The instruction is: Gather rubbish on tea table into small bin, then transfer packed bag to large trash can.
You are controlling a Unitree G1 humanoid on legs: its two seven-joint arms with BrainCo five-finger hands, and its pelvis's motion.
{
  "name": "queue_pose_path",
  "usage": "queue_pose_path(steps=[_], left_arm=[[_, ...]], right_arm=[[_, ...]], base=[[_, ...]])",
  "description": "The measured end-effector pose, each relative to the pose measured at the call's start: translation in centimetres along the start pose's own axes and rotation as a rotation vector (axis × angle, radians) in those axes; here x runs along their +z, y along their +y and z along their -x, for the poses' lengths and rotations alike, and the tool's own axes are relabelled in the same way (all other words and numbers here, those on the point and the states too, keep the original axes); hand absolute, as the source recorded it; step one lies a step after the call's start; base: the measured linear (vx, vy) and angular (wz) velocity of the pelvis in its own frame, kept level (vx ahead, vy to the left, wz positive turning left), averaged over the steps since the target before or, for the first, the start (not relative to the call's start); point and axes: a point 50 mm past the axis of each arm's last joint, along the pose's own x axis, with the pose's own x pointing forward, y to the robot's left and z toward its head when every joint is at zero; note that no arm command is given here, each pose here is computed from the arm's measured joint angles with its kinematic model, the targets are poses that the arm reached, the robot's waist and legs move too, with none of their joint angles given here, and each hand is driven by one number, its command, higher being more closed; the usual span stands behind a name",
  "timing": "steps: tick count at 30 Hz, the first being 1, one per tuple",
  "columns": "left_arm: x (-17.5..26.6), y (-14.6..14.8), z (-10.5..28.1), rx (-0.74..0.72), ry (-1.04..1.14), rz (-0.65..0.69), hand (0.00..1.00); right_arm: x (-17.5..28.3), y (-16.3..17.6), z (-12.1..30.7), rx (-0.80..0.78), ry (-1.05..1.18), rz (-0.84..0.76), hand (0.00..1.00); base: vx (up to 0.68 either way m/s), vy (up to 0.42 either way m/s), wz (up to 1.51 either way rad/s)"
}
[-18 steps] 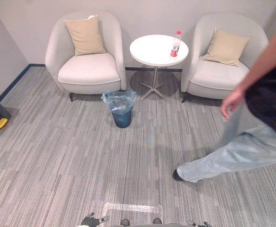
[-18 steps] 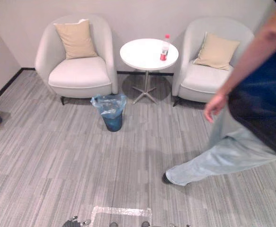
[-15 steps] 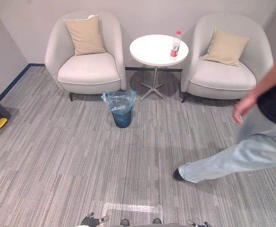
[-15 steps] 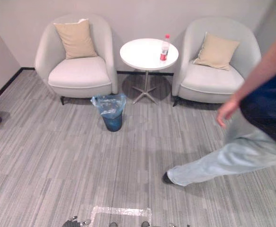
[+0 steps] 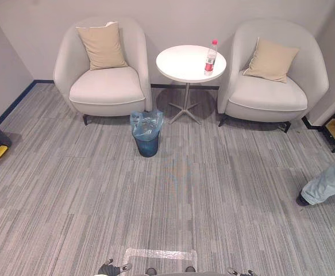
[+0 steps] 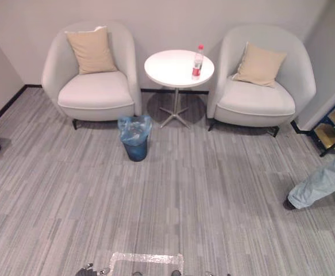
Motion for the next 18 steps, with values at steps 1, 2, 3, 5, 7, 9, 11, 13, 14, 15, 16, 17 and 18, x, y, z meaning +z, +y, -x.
queue_pose_path(steps=[1,2,3,5,7,9,11,13,14,15,16,17,18], left_arm=[[0.0,0.0,0.0,0.000,0.001,0.000,0.00],[0.0,0.0,0.0,0.000,0.001,0.000,0.00],[0.0,0.0,0.0,0.000,0.001,0.000,0.00],[0.0,0.0,0.0,0.000,0.001,0.000,0.00],[0.0,0.0,0.0,0.000,0.002,0.000,0.00],[0.0,0.0,0.0,0.001,0.003,-0.001,0.00],[0.1,0.1,0.0,0.001,0.004,-0.001,0.00],[0.3,0.1,-0.1,0.003,-0.001,-0.003,0.00],[0.5,0.2,-0.2,0.004,-0.004,-0.003,0.00],[0.7,0.4,-0.2,0.009,-0.008,-0.007,0.00],[1.3,0.5,-0.3,0.011,-0.022,-0.009,0.00],[1.4,0.5,-0.3,0.012,-0.023,-0.009,0.00],[1.4,0.5,-0.4,0.011,-0.025,-0.008,0.00]], right_arm=[[0.0,0.0,0.0,0.000,0.001,-0.002,0.00],[0.0,0.0,0.0,0.000,0.001,-0.002,0.00],[0.0,0.0,0.0,0.000,0.001,-0.002,0.00],[0.0,0.0,0.0,0.000,0.001,-0.002,0.00],[0.0,0.0,0.0,-0.001,0.001,-0.001,0.00],[0.0,-0.1,0.0,-0.002,0.000,-0.001,0.00],[0.1,-0.1,0.0,-0.002,-0.002,0.000,0.00],[0.6,0.1,-0.1,0.002,-0.013,-0.001,0.00],[0.7,0.1,-0.1,0.003,-0.015,-0.002,0.00],[1.0,0.4,-0.1,0.010,-0.024,-0.004,0.00],[1.2,0.5,-0.2,0.013,-0.027,-0.005,0.00],[1.2,0.6,-0.2,0.014,-0.028,-0.006,0.00],[1.2,0.5,-0.2,0.013,-0.030,-0.008,0.00]], base=[[-0.01,-0.017,-0.06],[-0.02,-0.021,-0.09],[-0.03,-0.025,-0.10],[-0.04,-0.021,-0.13],[-0.04,-0.015,-0.24],[-0.03,-0.019,-0.32],[-0.05,-0.016,-0.37],[-0.06,-0.018,-0.44],[-0.06,-0.032,-0.33],[-0.05,-0.046,-0.25],[-0.03,-0.064,-0.22],[0.00,-0.071,-0.13],[0.02,-0.061,-0.07]])
